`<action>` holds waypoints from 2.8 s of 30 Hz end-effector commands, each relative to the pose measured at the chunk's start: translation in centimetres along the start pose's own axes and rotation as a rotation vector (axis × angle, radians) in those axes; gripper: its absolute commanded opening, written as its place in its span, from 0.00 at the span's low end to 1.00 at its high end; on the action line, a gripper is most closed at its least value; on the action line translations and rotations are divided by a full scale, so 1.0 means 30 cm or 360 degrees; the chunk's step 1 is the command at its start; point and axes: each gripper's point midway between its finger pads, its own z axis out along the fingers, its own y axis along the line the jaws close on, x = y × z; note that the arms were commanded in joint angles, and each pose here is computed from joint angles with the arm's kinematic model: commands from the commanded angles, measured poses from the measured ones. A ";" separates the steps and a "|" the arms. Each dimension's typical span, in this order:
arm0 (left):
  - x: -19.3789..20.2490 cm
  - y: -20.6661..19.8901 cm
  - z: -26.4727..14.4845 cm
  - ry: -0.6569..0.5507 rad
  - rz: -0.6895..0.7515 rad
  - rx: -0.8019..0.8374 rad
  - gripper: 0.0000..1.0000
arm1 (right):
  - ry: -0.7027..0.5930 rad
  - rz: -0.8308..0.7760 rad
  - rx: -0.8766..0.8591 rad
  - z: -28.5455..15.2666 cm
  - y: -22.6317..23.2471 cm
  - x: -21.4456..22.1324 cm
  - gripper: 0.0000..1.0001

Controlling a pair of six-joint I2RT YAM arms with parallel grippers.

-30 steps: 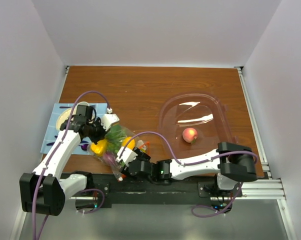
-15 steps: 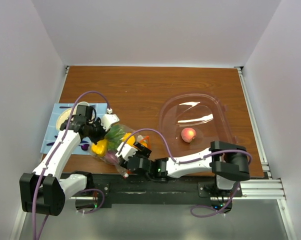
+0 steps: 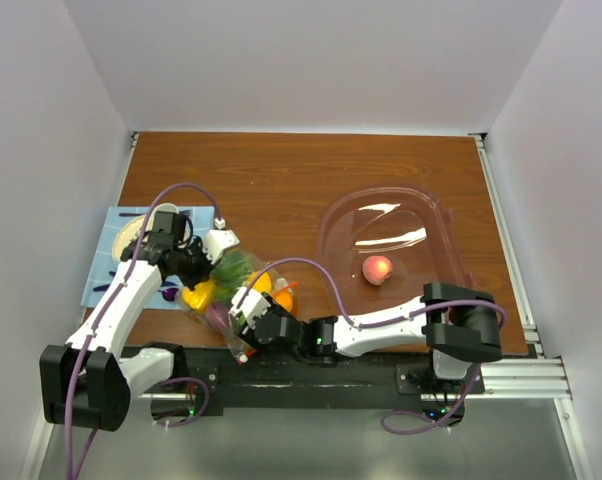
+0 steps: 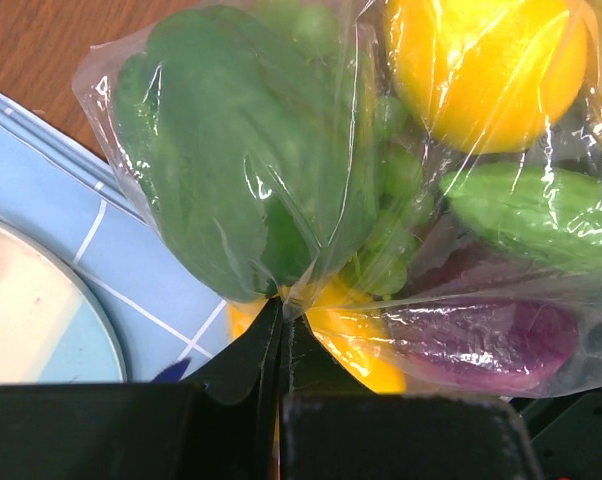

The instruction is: Open the zip-top bag and remove the fake food

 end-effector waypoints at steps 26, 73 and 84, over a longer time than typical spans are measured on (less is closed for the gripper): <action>0.006 -0.014 -0.020 -0.0011 0.0049 -0.0003 0.00 | 0.0250 0.0196 0.0185 0.073 0.038 0.132 0.31; -0.114 -0.002 -0.110 -0.0154 -0.0005 -0.0020 0.00 | -0.0037 0.0686 0.0903 -0.472 -0.767 -0.172 0.87; -0.189 -0.060 -0.171 -0.0264 -0.0050 0.0124 0.00 | -0.0103 0.0521 0.0189 -0.327 -0.337 -0.047 0.64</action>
